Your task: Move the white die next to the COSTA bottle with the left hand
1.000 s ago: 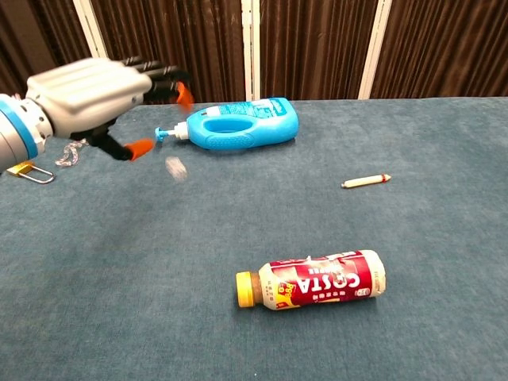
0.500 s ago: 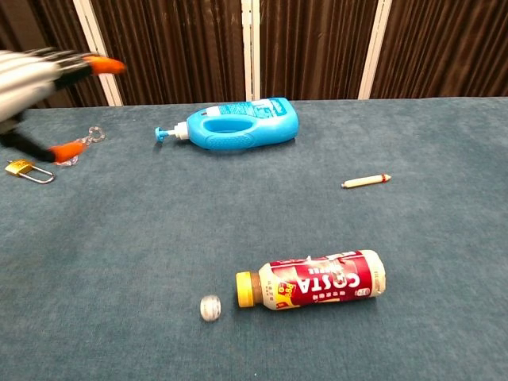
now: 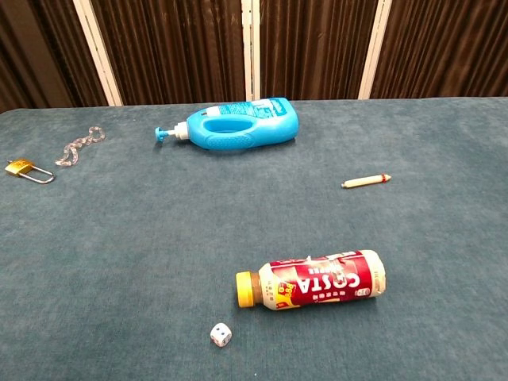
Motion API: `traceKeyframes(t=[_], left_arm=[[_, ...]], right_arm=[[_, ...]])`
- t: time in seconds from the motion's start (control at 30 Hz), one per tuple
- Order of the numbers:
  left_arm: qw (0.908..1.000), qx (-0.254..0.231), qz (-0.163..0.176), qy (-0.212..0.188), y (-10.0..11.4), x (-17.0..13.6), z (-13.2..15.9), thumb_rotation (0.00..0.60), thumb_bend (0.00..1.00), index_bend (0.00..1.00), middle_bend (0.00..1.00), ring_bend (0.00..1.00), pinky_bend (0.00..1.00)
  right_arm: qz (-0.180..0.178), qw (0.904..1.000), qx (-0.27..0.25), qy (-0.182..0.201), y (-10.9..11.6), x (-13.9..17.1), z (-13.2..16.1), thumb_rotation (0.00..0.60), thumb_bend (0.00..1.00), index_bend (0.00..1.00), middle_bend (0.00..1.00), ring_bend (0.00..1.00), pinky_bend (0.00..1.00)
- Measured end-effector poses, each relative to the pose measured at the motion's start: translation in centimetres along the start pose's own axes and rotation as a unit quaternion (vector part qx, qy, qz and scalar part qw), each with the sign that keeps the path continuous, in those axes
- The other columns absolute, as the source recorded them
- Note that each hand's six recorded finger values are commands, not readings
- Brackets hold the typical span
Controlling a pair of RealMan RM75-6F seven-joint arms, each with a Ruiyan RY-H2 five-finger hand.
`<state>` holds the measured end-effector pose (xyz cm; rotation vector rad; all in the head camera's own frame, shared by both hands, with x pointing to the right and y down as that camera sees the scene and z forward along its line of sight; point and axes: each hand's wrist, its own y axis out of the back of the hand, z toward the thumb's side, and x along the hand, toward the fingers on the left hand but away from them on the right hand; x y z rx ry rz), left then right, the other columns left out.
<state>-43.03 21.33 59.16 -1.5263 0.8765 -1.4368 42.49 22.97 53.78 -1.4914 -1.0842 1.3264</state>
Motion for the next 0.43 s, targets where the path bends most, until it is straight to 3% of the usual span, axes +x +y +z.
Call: traceKeyframes(t=[0.2, 0.43], left_arm=[[0.9994, 0.003, 0.006, 0.033, 0.3, -2.0, -2.4, 0.6, 0.21, 0.0, 0.0, 0.0, 0.0], [0.9992, 0.001, 0.011, 0.039, 0.8, -2.6, -3.0, 0.6, 0.21, 0.0, 0.0, 0.0, 0.0]], right_arm=[[0.001, 0.9999, -0.001, 0.011, -0.1, -0.1, 0.6, 0.6, 0.09, 0.09, 0.0, 0.0, 0.0], [0.007, 0.9998, -0.002, 0.02, -0.4, -0.3, 1.0, 0.6, 0.08, 0.07, 0.0, 0.0, 0.0]])
